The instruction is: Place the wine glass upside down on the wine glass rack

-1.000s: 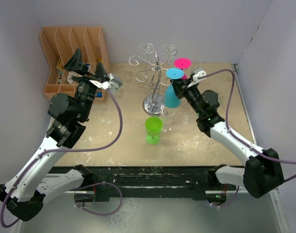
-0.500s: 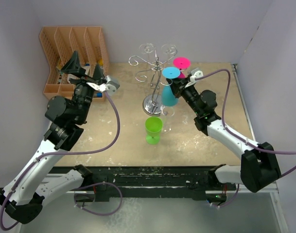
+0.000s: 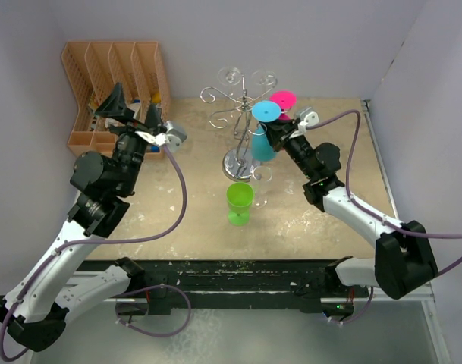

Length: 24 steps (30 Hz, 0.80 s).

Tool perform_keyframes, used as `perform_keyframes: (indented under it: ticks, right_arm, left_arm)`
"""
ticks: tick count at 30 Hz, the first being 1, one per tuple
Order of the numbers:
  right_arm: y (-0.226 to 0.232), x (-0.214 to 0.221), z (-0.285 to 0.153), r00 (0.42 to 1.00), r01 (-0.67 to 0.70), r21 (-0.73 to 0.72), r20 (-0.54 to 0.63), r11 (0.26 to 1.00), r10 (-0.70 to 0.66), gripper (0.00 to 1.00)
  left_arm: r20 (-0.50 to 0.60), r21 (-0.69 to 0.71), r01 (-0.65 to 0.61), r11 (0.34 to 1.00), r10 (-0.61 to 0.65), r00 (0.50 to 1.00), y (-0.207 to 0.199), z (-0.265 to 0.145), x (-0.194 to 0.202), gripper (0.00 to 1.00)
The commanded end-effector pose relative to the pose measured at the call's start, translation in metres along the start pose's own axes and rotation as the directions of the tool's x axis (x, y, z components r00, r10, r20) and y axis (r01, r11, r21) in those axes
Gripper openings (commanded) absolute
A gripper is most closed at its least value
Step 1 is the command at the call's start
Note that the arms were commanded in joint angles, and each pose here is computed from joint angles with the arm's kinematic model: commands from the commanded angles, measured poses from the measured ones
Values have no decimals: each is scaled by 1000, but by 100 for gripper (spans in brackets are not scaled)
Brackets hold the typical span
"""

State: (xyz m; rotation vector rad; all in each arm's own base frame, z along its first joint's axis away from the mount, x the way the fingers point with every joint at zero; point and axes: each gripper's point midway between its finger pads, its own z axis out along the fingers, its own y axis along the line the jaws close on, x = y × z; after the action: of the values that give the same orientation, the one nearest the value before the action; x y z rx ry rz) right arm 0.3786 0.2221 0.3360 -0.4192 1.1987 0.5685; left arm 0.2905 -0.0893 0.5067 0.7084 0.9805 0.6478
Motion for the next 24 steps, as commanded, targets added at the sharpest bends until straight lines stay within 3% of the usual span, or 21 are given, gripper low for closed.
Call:
perform_keyframes:
  ticks: [1, 11, 24]
  right_arm:
    - [16, -7, 2, 999, 34, -86, 36, 996, -31, 0]
    - [22, 13, 1, 999, 41, -128, -1, 991, -42, 0]
    - [35, 8, -4, 998, 35, -189, 57, 981, -24, 0]
  left_arm:
    - [10, -28, 26, 999, -26, 1000, 8, -4, 0, 88]
    - [7, -23, 29, 999, -29, 1000, 7, -5, 1, 88]
    - [-10, -5, 35, 999, -35, 999, 1, -4, 6, 87]
